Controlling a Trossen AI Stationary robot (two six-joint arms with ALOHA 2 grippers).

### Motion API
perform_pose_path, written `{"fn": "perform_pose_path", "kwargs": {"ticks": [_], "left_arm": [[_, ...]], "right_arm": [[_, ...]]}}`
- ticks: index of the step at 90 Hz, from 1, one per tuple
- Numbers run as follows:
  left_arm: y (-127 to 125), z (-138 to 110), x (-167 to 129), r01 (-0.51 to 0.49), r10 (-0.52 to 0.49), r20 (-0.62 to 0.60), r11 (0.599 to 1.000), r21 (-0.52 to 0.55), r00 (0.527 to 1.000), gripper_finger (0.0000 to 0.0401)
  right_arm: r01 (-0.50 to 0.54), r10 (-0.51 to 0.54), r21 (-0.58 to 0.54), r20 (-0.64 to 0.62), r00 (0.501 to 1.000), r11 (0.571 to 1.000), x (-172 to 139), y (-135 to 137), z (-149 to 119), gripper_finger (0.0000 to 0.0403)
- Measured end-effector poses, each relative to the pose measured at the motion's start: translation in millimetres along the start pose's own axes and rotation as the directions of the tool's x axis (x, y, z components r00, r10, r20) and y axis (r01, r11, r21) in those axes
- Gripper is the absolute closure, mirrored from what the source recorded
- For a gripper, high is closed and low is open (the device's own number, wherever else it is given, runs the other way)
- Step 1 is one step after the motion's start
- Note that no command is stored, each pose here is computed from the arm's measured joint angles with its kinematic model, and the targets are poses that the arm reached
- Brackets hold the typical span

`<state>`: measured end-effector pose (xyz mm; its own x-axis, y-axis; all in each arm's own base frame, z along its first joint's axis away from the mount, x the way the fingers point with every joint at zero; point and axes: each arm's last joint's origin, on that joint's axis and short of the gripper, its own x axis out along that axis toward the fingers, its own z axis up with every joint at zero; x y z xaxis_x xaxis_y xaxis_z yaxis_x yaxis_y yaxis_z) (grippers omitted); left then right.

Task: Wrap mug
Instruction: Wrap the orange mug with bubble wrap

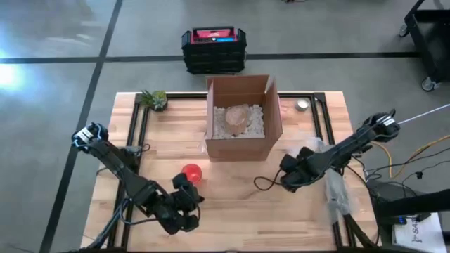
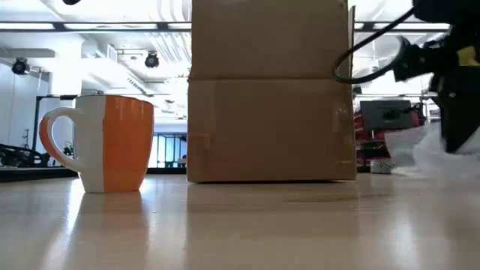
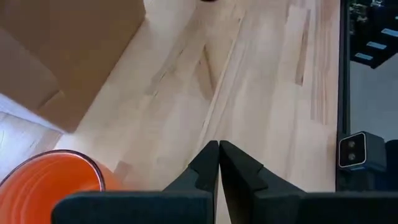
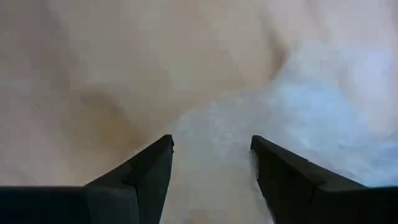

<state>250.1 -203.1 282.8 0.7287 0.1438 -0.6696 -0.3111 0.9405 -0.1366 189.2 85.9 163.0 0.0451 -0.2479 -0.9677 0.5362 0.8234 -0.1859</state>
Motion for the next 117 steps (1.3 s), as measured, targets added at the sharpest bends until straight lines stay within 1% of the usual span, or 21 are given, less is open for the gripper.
{"fn": "perform_pose_path", "kwargs": {"ticks": [7,13,17,25,29,35,39,43,48,56,61,70,75,79,82,91,99,102,106,111,117], "left_arm": [[0,0,0,0.001,-0.001,0.003,1.0,0.011,1.0,0.0401],[0,0,0,0.001,-0.001,0.005,1.0,0.015,1.0,0.0401],[0,1,0,0.0,0.0,0.01,1.0,0.014,1.0,0.0401],[-1,1,0,0.001,-0.001,0.013,1.0,0.012,1.0,0.0401],[-1,1,0,0.002,-0.002,0.014,1.0,0.011,1.0,0.0401],[-1,1,0,0.005,-0.005,0.016,1.0,0.008,1.0,0.0401],[-1,1,0,0.007,-0.007,0.017,1.0,0.007,1.0,0.0401],[-1,1,0,0.007,-0.007,0.017,1.0,0.007,1.0,0.0401],[-1,1,0,0.007,-0.007,0.017,1.0,0.007,1.0,0.0401],[-1,1,0,0.009,-0.009,0.018,1.0,0.005,1.0,0.0401],[-2,2,0,0.01,-0.01,0.02,1.0,0.004,1.0,0.0401],[-2,2,0,0.011,-0.011,0.029,1.0,0.003,1.0,0.0401],[-2,3,1,0.014,-0.014,0.034,1.0,-0.004,0.999,0.0401],[-3,4,1,0.017,-0.017,0.038,1.0,-0.007,0.999,0.0401],[-2,4,1,0.017,-0.017,0.038,1.0,-0.007,0.999,0.0401],[-3,6,1,0.02,-0.02,0.051,1.0,-0.015,0.998,0.0401],[-5,8,5,0.031,-0.03,0.072,0.999,-0.011,0.997,0.0401],[-7,8,8,0.038,-0.038,0.079,0.999,-0.002,0.996,0.0401],[-10,7,13,0.045,-0.046,0.081,0.999,0.013,0.996,0.0401],[-15,7,23,0.077,-0.078,0.069,0.997,0.017,0.995,0.0401],[-22,5,33,0.143,-0.144,0.03,0.989,0.027,0.989,0.0401]], "right_arm": [[-0.091,0.09,0.017,0.032,0.995,0.996,6,10,3,0.0203],[-0.204,0.204,0.001,0.066,0.977,0.979,10,22,7,0.0203],[-0.303,0.304,-0.023,0.084,0.949,0.953,11,32,11,0.0203],[-0.48,0.487,-0.085,0.117,0.866,0.873,12,54,18,0.0203],[-0.562,0.573,-0.117,0.136,0.808,0.819,13,65,22,0.0203],[-0.679,0.699,-0.167,0.152,0.699,0.715,10,82,28,0.0203],[-0.743,0.768,-0.196,0.145,0.623,0.64,8,93,31,0.0203],[-0.807,0.839,-0.227,0.131,0.529,0.545,2,104,35,0.0203],[-0.862,0.899,-0.258,0.079,0.43,0.435,-5,114,38,0.0203],[-0.913,0.951,-0.292,-0.031,0.307,0.285,-23,126,45,0.0203],[-0.925,0.964,-0.309,-0.077,0.255,0.22,-38,129,48,0.0203],[-0.911,0.974,-0.382,-0.094,0.209,0.158,-69,128,52,0.0203],[-0.89,0.966,-0.424,-0.107,0.234,0.169,-83,123,51,0.0203],[-0.87,0.959,-0.451,-0.095,0.266,0.197,-93,120,51,0.0204],[-0.849,0.949,-0.472,-0.074,0.305,0.236,-98,117,50,0.0204],[-0.74,0.856,-0.504,0.0,0.517,0.446,-100,106,42,0.0204],[-0.561,0.714,-0.515,0.153,0.684,0.648,-94,99,37,0.0204],[-0.499,0.657,-0.508,0.193,0.729,0.702,-89,97,34,0.0204],[-0.454,0.604,-0.502,0.185,0.775,0.736,-81,95,31,0.0204],[-0.427,0.556,-0.498,0.14,0.819,0.755,-74,92,28,0.0204],[-0.433,0.535,-0.485,0.086,0.841,0.76,-72,90,23,0.0204]]}}
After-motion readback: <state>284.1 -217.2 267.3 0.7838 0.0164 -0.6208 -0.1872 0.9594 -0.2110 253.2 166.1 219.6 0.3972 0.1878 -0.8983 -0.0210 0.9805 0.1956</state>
